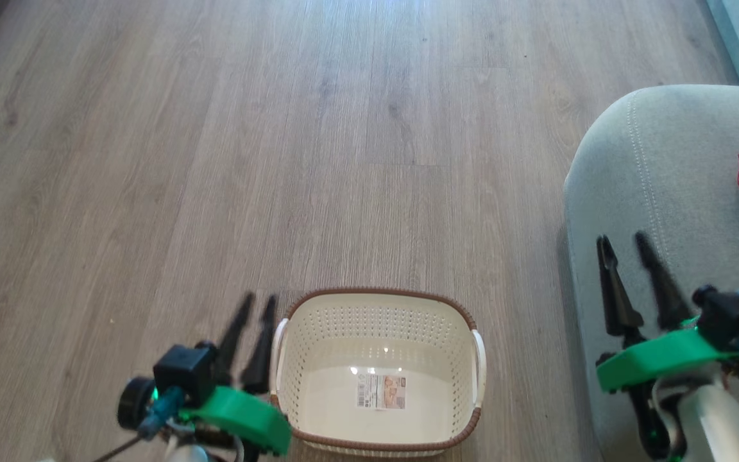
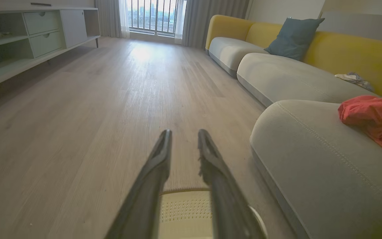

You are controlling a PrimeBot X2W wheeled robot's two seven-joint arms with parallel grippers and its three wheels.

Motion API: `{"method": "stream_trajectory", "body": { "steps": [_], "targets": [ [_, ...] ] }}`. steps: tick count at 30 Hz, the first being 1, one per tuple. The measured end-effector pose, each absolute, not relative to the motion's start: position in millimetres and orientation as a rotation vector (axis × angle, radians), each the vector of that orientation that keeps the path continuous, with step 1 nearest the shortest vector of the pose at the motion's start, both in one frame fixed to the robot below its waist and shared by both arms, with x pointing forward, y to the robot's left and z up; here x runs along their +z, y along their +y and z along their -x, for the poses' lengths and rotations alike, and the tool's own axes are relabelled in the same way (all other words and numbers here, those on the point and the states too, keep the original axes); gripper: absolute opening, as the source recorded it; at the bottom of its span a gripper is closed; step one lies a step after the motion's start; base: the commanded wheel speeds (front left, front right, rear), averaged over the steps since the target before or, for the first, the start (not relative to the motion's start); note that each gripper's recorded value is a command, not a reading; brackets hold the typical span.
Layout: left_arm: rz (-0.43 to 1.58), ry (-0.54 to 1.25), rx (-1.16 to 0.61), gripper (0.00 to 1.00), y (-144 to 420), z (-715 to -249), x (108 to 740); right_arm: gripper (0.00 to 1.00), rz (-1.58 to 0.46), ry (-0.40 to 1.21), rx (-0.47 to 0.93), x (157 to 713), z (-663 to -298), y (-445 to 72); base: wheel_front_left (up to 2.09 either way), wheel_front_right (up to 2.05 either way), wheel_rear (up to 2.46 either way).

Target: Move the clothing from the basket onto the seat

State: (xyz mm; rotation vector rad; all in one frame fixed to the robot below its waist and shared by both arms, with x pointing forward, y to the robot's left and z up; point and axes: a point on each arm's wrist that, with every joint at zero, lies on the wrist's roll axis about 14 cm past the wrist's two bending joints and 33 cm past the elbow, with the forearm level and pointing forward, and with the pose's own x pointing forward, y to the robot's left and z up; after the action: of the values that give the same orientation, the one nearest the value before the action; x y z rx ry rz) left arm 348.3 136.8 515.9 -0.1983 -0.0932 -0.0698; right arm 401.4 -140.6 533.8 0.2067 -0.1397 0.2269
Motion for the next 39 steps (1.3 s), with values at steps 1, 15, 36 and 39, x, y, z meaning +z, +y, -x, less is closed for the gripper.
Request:
{"method": "stream_trajectory", "body": {
  "steps": [1, 15, 36, 39],
  "targets": [
    [0.197, -0.068, -0.066, 0.0, 137, -346, 508, 0.0, -0.208, -0.116, 0.223, 526, -400, -141, 0.0, 0.0, 0.0],
    [0.295, 0.085, -0.027, 0.0, 142, -328, 463, 0.0, -0.305, 0.041, 0.16, 479, -381, -151, 0.0, 0.0, 0.0],
    [0.523, 0.137, 0.015, 0.0, 151, -335, 457, 0.0, -0.526, 0.078, 0.074, 474, -380, -167, 0.0, 0.0, 0.0],
    [0.557, 0.141, 0.017, 0.0, 152, -336, 456, 0.0, -0.559, 0.082, 0.063, 474, -380, -168, 0.0, 0.0, 0.0]
  ]
}}
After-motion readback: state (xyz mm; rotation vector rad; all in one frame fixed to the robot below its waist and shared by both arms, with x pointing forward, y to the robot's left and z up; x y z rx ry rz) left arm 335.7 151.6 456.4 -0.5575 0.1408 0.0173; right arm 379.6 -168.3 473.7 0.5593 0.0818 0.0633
